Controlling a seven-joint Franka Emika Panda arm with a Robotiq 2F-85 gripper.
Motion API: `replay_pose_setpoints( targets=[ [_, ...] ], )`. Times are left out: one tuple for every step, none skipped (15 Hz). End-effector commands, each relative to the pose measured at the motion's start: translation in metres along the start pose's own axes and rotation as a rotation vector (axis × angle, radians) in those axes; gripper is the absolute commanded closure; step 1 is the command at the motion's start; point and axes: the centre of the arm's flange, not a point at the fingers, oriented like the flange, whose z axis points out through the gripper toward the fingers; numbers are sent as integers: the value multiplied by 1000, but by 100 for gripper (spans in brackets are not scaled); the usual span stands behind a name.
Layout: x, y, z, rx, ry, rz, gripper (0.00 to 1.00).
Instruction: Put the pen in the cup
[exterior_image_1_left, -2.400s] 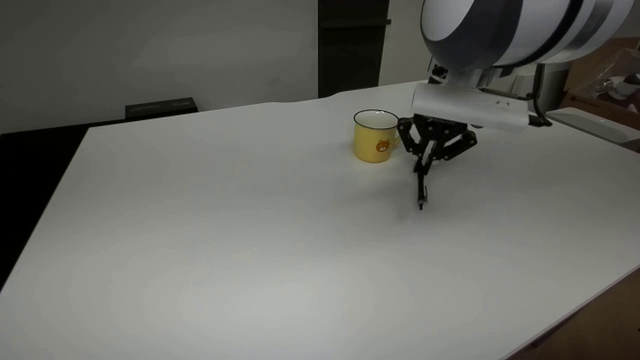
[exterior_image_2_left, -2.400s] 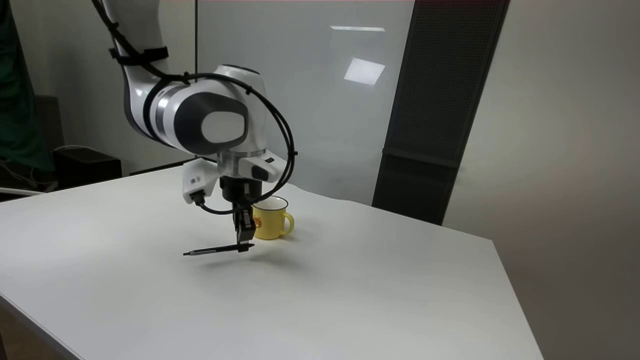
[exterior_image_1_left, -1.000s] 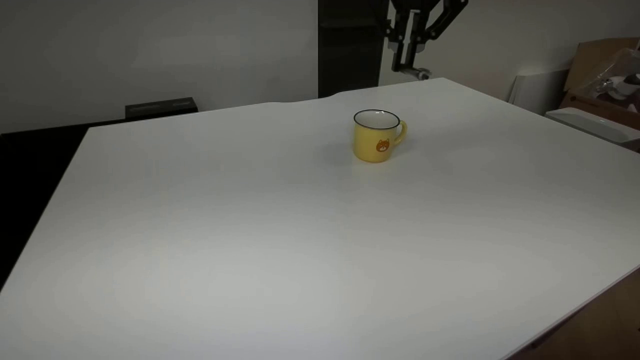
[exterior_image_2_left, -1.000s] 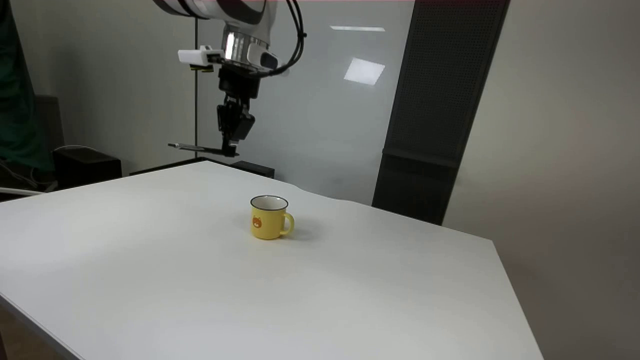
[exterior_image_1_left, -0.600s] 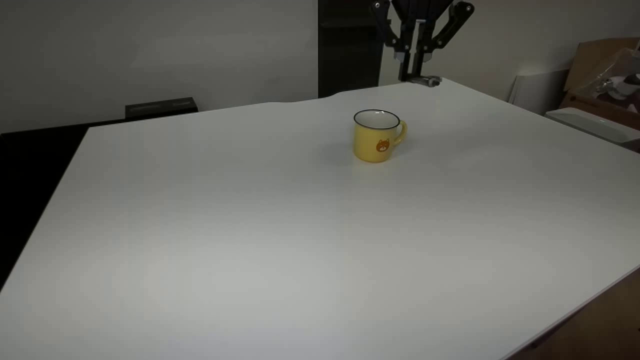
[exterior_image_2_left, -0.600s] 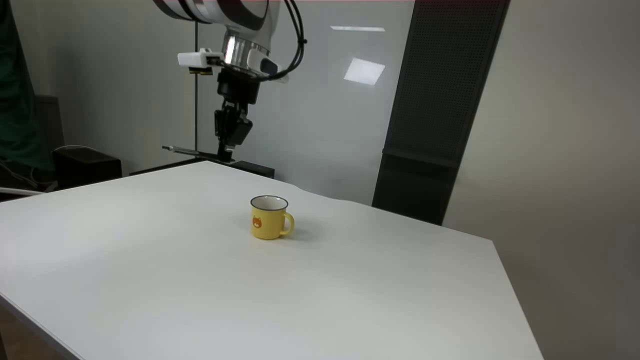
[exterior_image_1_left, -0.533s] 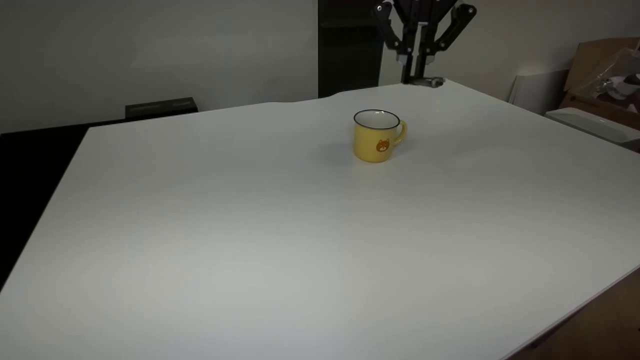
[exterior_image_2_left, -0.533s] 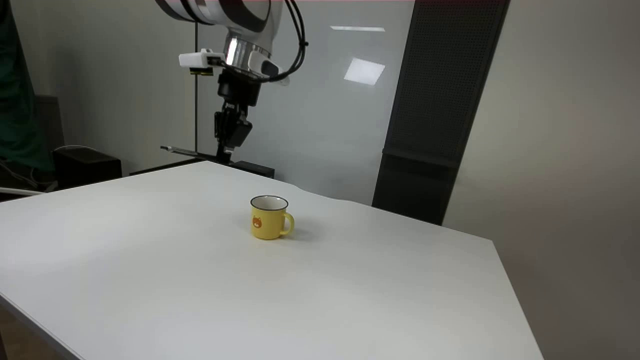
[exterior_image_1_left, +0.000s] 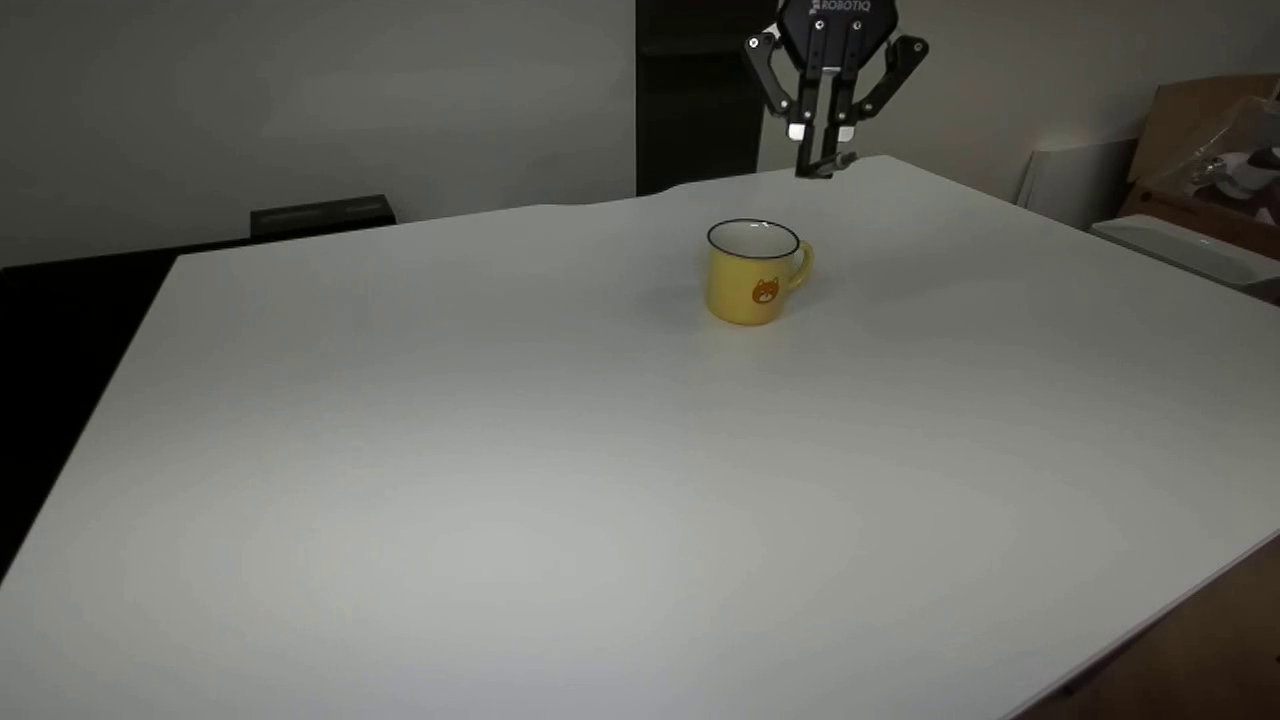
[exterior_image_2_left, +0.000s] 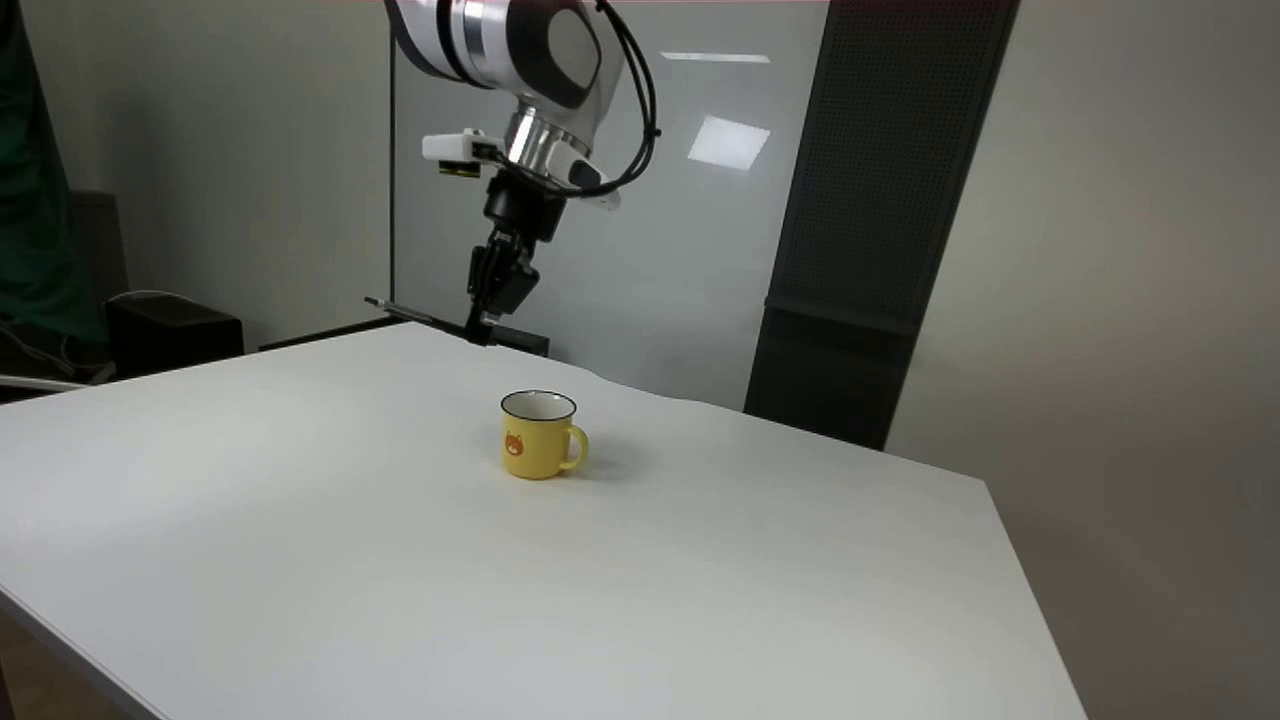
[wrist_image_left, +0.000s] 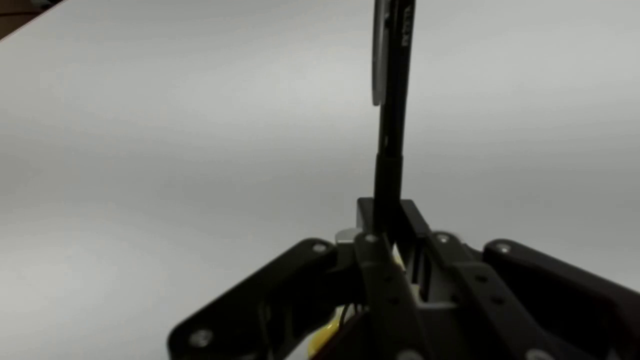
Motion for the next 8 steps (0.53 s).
replay_pose_setpoints(
  targets=[
    [36,-28,-13,18,-24,46,97],
    [42,-32,-15,20,-34,51,97],
    [49,-37,-16,24,-57,59,97],
    [54,-41,-17,27,-84,68,97],
    [61,-43,-18,31,-115,80,97],
    [66,-45,-18,33,-145,91,97],
    [73,-45,-17,37,-179,107,97],
    [77,-45,-16,39,-202,118,97]
  ],
)
